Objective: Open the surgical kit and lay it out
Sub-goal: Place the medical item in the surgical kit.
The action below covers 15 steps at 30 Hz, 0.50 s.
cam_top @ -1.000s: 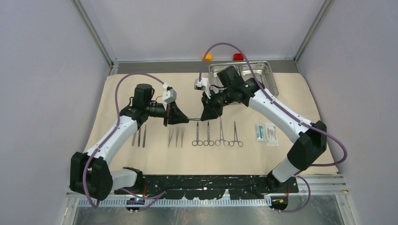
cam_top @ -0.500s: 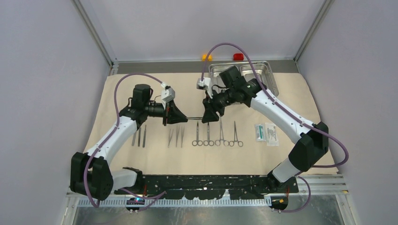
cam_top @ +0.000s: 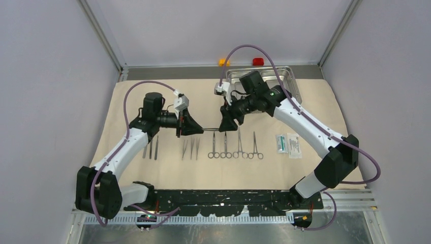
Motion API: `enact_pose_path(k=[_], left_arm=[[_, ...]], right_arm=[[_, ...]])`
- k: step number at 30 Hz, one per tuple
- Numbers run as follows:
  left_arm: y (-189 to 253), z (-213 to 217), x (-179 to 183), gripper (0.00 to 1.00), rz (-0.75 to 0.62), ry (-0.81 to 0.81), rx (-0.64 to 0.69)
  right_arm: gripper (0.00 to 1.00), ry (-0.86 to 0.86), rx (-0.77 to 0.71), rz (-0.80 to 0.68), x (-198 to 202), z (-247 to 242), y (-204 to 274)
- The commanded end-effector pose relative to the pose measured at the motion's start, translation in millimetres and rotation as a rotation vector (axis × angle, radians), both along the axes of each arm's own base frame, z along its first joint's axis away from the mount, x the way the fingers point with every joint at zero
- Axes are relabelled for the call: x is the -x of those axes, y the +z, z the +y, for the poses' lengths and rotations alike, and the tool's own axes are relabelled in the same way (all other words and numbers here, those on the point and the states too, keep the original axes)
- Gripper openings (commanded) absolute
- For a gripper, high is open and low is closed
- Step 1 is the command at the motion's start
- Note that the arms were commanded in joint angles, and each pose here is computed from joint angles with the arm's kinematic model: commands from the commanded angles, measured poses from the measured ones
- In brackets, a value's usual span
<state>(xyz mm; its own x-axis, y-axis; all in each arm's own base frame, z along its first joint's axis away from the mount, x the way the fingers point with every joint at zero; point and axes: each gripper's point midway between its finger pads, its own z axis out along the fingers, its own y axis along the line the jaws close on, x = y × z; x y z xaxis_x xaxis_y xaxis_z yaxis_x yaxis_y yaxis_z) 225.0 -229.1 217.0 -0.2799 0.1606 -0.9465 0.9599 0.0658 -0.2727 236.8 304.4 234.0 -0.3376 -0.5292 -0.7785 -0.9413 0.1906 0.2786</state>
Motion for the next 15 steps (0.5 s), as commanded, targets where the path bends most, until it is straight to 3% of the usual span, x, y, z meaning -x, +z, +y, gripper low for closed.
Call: enact_pose_path(k=[1, 15], left_arm=[[26.1, -2.6, 3.7, 0.00, -0.055, -0.019, 0.072], [38.6, -4.9, 4.6, 0.00, -0.039, -0.023, 0.119]], right_arm=[[0.55, 0.013, -0.091, -0.057, 2.8, 3.9, 31.5], [0.52, 0.008, -0.168, 0.009, 2.8, 9.4, 34.1]])
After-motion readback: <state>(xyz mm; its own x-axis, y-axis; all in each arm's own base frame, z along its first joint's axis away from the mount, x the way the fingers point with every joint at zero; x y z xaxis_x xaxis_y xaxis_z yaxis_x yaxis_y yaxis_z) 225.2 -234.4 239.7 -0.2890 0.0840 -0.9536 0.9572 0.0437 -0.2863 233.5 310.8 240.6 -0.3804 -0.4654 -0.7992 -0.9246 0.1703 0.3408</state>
